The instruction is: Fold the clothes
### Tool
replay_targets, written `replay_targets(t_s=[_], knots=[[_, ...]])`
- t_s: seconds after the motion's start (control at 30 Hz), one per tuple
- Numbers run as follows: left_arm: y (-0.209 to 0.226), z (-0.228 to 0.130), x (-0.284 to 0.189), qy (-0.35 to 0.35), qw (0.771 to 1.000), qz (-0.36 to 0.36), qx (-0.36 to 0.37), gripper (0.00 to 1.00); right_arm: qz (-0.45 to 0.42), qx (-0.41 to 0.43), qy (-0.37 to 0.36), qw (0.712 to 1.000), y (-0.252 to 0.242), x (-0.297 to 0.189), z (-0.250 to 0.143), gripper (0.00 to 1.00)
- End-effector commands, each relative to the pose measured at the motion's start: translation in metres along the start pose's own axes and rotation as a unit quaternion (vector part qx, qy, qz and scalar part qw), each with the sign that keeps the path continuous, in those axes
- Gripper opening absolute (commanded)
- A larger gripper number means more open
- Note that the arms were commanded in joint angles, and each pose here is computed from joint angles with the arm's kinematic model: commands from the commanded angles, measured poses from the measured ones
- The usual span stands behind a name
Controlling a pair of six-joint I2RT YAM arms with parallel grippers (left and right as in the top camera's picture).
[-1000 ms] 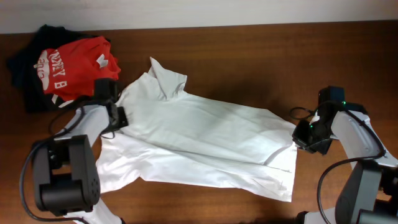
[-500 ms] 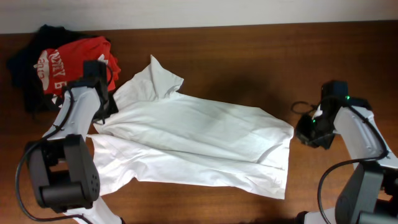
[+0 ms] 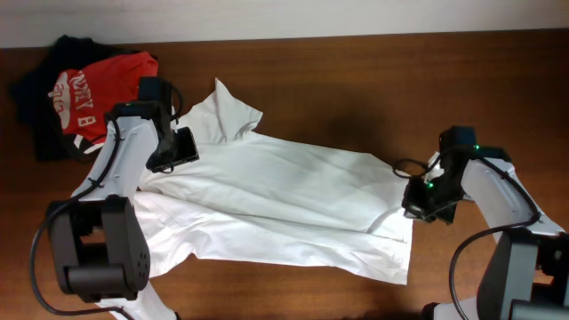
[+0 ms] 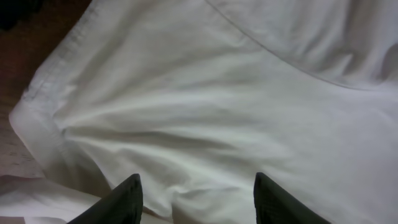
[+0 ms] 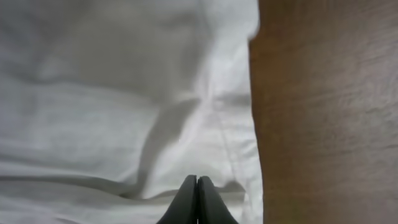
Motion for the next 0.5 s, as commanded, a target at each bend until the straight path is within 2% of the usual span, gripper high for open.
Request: replay_targets(t_s=[0.0, 0.37, 0.47], knots=[[-0.003, 0.001, -0.008, -0.006, 1.000, -0.014, 0.000, 0.67, -0.018, 0.033, 0.014, 0.999, -0.006, 0.011, -0.008, 0.04], [-0.002, 0.000, -0.008, -0.005, 1.000, -0.014, 0.000, 0.87, -0.020, 0.058, -0.015, 0.998, -0.017, 0.043, -0.013, 0.04], [-0.002, 0.000, -0.008, -0.005, 1.000, -0.014, 0.000, 0.87, -0.073, 0.097, -0.029, 0.992, -0.027, 0.042, -0.012, 0.04]])
Point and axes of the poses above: each gripper's point midway between its finger pads, its own x axis out along the fingers, its own y axis along the line the jaws close on, z = x × y, the point moved 9 cm from there along -x, back along the fingers, and after that the axes turned 5 degrees about -x, right-handed, at the moved point
